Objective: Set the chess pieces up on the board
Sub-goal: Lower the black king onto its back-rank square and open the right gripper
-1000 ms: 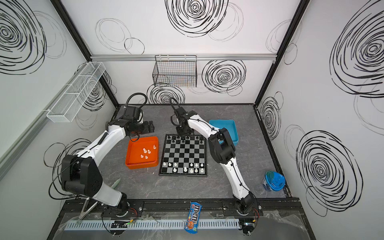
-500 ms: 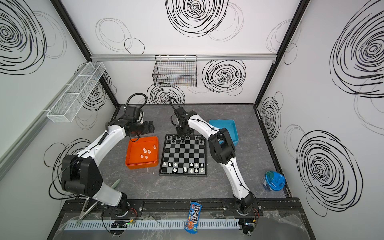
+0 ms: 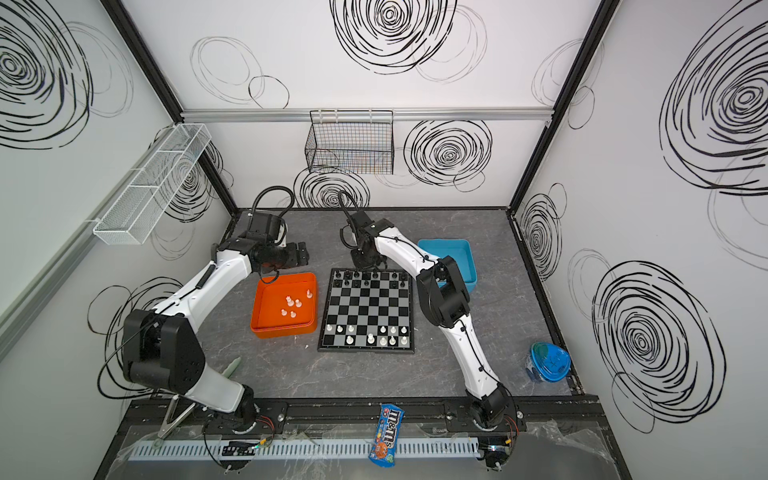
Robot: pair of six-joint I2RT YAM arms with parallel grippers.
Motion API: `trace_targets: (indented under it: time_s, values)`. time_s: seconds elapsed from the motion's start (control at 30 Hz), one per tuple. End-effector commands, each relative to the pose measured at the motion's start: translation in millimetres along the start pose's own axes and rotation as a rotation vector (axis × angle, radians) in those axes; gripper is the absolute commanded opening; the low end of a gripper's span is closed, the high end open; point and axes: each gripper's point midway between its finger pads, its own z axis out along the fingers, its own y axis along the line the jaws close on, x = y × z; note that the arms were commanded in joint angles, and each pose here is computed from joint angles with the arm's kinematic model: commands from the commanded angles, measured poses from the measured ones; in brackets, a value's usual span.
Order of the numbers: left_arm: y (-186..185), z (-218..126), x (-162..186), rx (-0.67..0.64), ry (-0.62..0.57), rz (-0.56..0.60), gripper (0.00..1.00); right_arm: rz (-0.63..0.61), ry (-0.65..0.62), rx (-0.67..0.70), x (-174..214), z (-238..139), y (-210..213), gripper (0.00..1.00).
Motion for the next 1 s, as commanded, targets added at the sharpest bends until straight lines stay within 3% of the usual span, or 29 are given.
trace_targets:
  time_s: [0.0, 0.83, 0.97]
  values:
    - [2.7, -0.8, -6.0, 0.007, -0.024, -0.021, 0.96, -0.016, 0.031, 0.030, 5.8, 4.3, -1.2, 0.20]
    - [3.9, 0.6, -3.0, 0.005, -0.020, -0.020, 0.96, -0.037, 0.059, 0.079, 14.1, 10.5, -6.1, 0.19]
    - [4.1, 0.4, -2.6, 0.004, -0.020, -0.020, 0.96, -0.034, 0.056, 0.073, 13.3, 10.1, -5.4, 0.24]
